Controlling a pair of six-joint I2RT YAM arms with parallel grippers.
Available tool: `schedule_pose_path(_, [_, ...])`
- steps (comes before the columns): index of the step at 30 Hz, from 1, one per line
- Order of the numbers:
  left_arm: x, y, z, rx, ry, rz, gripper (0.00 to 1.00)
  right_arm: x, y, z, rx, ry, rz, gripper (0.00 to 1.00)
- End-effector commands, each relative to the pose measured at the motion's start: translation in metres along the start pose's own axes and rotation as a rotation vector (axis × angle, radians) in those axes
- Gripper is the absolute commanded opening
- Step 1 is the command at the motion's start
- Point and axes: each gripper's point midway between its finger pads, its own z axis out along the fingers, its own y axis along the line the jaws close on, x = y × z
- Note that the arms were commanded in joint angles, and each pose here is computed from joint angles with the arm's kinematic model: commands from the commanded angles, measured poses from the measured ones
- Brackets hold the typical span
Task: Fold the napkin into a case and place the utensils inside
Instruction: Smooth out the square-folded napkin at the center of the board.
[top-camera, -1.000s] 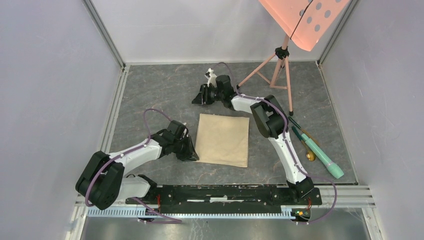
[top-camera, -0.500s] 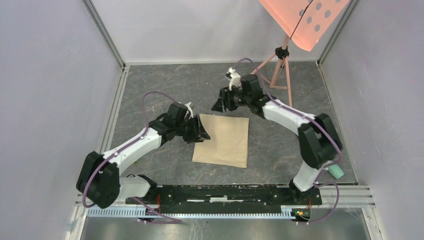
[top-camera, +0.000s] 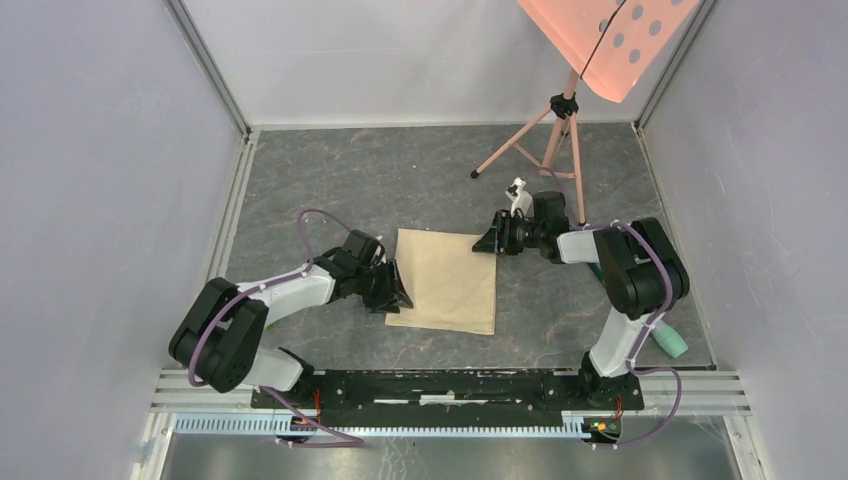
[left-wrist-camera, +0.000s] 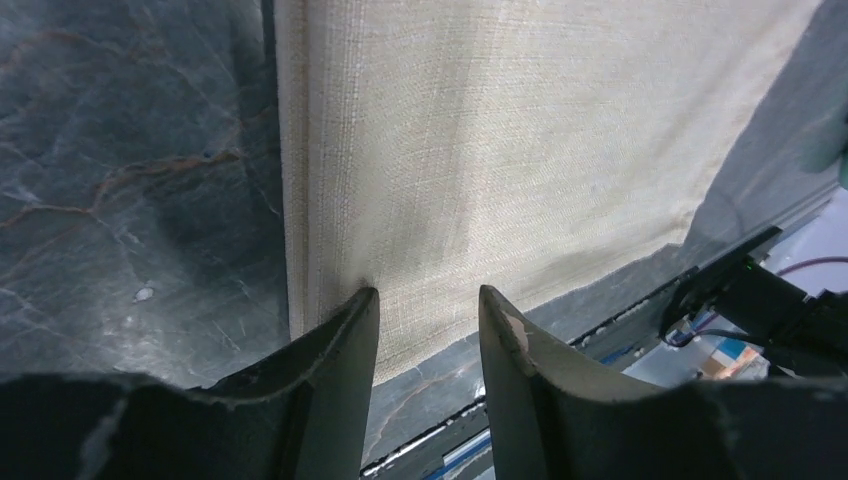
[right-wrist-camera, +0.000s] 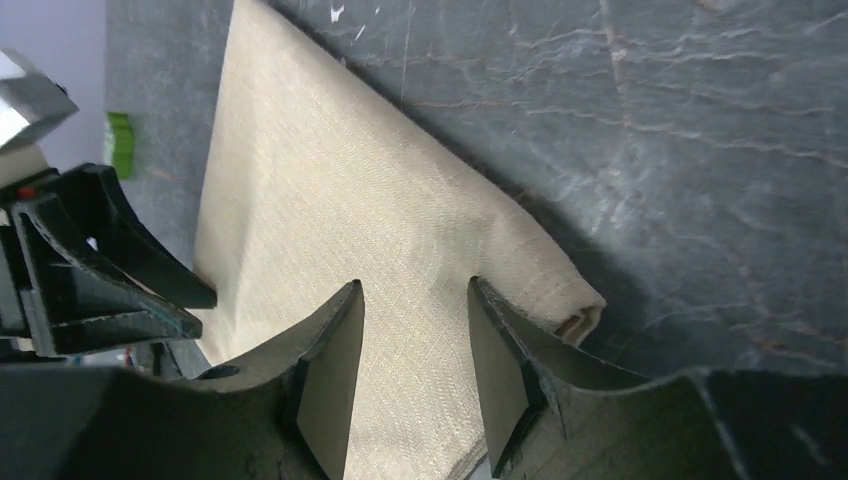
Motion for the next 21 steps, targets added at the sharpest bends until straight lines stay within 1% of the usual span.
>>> schedule_pose_path(1, [0.005, 0.016, 0.002, -0.023, -0.047, 0.000, 0.49, -0.017, -0.041, 0.007, 0.057, -0.054, -0.026, 0.50])
schedule_pose_path(4, [0.013, 0.032, 0.002, -0.054, -0.064, -0.002, 0.48, -0.018, -0.063, 0.003, 0.169, -0.026, -0.070, 0.50])
schedule_pose_path(7, [0.019, 0.034, -0.001, -0.046, -0.061, 0.001, 0.48, -0.030, -0.049, -0.006, 0.158, -0.035, -0.106, 0.51])
schedule_pose_path(10, [0.022, 0.020, -0.010, 0.018, -0.048, 0.006, 0.49, -0.052, -0.030, -0.020, 0.158, -0.074, -0.129, 0.52])
schedule_pose_path(13, [0.015, -0.011, -0.025, 0.118, -0.047, 0.023, 0.54, -0.068, 0.003, -0.025, 0.098, -0.106, -0.158, 0.53])
schedule_pose_path(17, [-0.022, -0.045, -0.045, 0.146, -0.132, 0.060, 0.61, -0.069, 0.033, -0.016, 0.038, -0.107, -0.177, 0.54])
schedule_pose_path(20, [-0.058, -0.063, -0.047, 0.145, -0.191, 0.053, 0.62, -0.064, 0.031, -0.007, 0.023, -0.102, -0.148, 0.53])
schedule_pose_path(21, [-0.069, -0.064, -0.043, 0.130, -0.204, 0.043, 0.62, -0.063, 0.028, -0.005, 0.023, -0.100, -0.141, 0.53])
